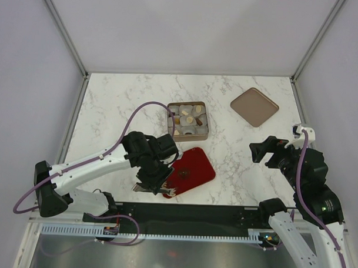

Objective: Pack the chocolate

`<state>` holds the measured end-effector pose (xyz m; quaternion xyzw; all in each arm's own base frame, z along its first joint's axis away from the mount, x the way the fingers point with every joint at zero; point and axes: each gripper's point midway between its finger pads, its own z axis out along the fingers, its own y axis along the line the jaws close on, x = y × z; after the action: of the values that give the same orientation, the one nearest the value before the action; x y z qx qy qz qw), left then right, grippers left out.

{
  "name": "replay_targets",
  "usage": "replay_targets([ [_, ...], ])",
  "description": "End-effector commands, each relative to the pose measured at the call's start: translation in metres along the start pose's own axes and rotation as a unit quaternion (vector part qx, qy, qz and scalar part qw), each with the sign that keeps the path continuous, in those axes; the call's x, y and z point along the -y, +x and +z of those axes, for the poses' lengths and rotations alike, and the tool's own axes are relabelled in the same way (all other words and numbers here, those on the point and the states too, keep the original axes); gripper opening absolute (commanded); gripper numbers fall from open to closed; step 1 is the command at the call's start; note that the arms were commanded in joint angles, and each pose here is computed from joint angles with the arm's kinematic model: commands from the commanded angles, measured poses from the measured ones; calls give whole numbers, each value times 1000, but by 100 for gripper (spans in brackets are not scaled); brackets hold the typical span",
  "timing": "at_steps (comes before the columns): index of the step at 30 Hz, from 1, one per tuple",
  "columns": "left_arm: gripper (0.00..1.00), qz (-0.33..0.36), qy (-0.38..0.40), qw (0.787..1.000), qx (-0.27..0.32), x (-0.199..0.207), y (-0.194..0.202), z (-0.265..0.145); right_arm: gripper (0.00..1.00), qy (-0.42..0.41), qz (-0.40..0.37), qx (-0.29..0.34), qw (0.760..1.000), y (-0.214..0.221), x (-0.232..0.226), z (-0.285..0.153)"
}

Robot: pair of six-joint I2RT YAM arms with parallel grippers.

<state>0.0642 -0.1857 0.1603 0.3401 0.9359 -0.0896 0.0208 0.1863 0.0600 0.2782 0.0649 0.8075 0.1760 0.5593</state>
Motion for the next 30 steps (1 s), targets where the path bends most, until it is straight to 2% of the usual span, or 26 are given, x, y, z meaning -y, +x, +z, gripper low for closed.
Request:
replay_targets([
  [1,50,-12,8,1000,-11,4,8,-3,95,-1,-3,17,1000,-7,-1,1],
  [15,49,-19,-25,999,-16,-5,4,1,95,-3,-3,19,1000,-7,-1,0],
  [30,49,-41,-99,994,0,-26,-7,-7,95,-3,-1,20,1000,-7,-1,-2],
])
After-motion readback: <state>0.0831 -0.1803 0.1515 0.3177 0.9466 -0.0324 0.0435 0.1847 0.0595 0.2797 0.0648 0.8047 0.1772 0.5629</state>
